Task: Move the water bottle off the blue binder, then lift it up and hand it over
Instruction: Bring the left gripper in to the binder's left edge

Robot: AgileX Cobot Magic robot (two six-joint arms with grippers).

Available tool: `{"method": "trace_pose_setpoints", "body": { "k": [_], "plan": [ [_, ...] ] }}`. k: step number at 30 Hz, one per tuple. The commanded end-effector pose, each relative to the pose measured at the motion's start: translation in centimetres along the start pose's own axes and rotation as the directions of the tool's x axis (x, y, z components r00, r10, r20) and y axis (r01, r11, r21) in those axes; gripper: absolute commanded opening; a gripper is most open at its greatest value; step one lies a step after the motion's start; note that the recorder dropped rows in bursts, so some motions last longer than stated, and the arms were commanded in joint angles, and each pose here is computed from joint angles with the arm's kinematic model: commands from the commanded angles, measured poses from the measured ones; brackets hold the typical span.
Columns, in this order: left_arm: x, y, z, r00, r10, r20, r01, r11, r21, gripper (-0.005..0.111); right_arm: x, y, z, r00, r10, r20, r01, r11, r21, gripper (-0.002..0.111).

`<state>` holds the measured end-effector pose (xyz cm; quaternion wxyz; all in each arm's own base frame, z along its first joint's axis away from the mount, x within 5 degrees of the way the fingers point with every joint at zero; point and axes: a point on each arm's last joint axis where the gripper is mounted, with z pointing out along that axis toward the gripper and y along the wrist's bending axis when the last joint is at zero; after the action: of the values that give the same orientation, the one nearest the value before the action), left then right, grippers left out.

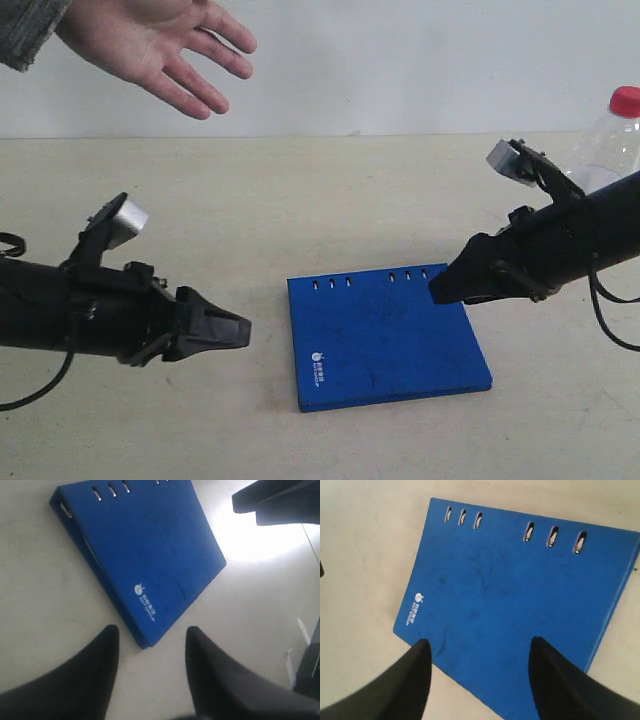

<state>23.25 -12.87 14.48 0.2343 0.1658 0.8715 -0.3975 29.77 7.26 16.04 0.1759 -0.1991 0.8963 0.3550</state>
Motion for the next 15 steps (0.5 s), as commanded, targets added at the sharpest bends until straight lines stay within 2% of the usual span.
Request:
{"method": "trace_pose_setpoints", "body": {
  "k": [1, 2, 5, 7, 10, 13, 15],
  "plan": [
    [-1.2, 0.2, 1.6, 1.000, 0.003, -0.007, -0.003, 1.000, 0.031, 0.047, -0.1, -1.3, -0.2, 0.999, -0.042, 0.031, 0.038, 0.992, 0.121, 0.052],
    [-1.3, 0.3, 1.9, 1.000, 0.001, -0.010, -0.001, 1.000, 0.031, 0.050, -0.3, -1.7, -0.2, 0.999, -0.029, 0.044, 0.022, 0.987, 0.158, 0.053],
    [-1.3, 1.2, 2.5, 1.000, -0.014, -0.026, 0.013, 1.000, -0.002, 0.061, -0.2, -2.0, -0.1, 0.994, 0.093, 0.061, -0.102, 0.980, 0.172, 0.053],
    [-1.4, 1.6, 3.0, 0.998, -0.052, -0.034, 0.052, 0.999, -0.005, 0.065, 0.1, -2.5, 0.3, 0.990, 0.131, 0.049, -0.138, 0.974, 0.182, 0.053],
    [-1.6, 2.1, 3.9, 0.990, -0.131, -0.048, 0.131, 0.991, 0.011, 0.067, 0.5, -2.9, 1.1, 0.983, 0.183, 0.022, -0.184, 0.971, 0.153, 0.053],
    [-1.5, 2.1, 4.5, 0.987, -0.148, -0.067, 0.153, 0.985, 0.077, 0.067, 0.4, -2.7, 1.7, 0.981, 0.193, -0.025, -0.191, 0.979, 0.067, 0.053],
    [-1.5, 2.0, 4.8, 0.985, -0.154, -0.075, 0.161, 0.981, 0.107, 0.067, 0.1, -2.7, 1.6, 0.983, 0.181, -0.026, -0.179, 0.982, 0.063, 0.053]
  ]
}}
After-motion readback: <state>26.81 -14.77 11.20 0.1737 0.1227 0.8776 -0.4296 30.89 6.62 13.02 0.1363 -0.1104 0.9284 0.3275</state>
